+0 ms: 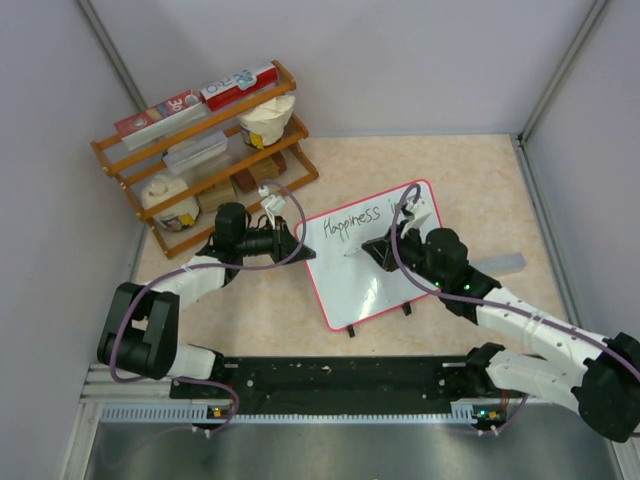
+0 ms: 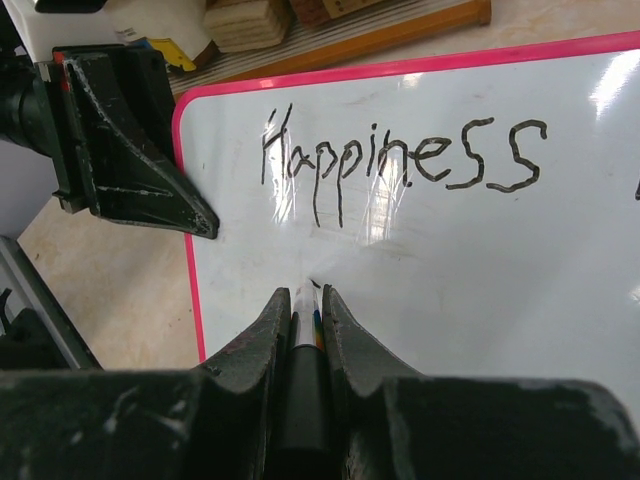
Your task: Write a sentence on the whiteboard
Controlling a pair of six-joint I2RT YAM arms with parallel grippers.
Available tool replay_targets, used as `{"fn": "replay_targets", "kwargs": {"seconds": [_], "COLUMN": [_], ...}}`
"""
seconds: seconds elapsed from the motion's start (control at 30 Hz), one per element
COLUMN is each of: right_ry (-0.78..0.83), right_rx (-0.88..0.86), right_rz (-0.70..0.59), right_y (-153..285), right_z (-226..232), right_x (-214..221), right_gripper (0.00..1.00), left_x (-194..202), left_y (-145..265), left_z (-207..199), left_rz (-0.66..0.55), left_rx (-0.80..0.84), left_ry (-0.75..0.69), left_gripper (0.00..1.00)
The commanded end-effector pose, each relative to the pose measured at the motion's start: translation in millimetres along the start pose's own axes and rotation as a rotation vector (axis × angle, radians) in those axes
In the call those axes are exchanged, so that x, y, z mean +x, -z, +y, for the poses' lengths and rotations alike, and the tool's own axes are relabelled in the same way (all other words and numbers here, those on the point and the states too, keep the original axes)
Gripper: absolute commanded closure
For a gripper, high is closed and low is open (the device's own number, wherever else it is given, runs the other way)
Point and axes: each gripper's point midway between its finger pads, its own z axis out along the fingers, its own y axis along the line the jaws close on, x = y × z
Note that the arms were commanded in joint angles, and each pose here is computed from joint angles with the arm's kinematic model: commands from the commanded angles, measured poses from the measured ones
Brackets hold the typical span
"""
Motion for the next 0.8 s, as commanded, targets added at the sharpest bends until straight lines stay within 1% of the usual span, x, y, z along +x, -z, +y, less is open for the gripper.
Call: {"fn": "replay_targets", "kwargs": {"seconds": [0.0,0.23,0.47,0.77], "right_ry": [0.012,0.016,0.023,0.02], "right_rx": [-0.035,-0.037,-0.032,0.018], "right_rz": [-0.019,0.032,0.058,0.039], "right_y": [-3.8,-1.4,2.8,8.8], "right_z": [11.2,9.7,6.3,-2.4], "right_x": [-11.0,2.8,12.8,10.9], "right_gripper": [1.0,1.0,1.0,1.0], "left_x": [19.3,19.5,20.1,19.6], "left_y": [-5.0,-4.6,-4.4,-4.3], "left_z": [13.4,13.0,12.9,13.1], "left_rz": [0.045,0.045,0.046,0.045], "left_rx": [-0.036,-0.036,-0.037,-0.039], "left_ry": [-0.09,-0.092,-0.092,-0.093], "left_gripper": [1.0,1.0,1.0,1.0]}}
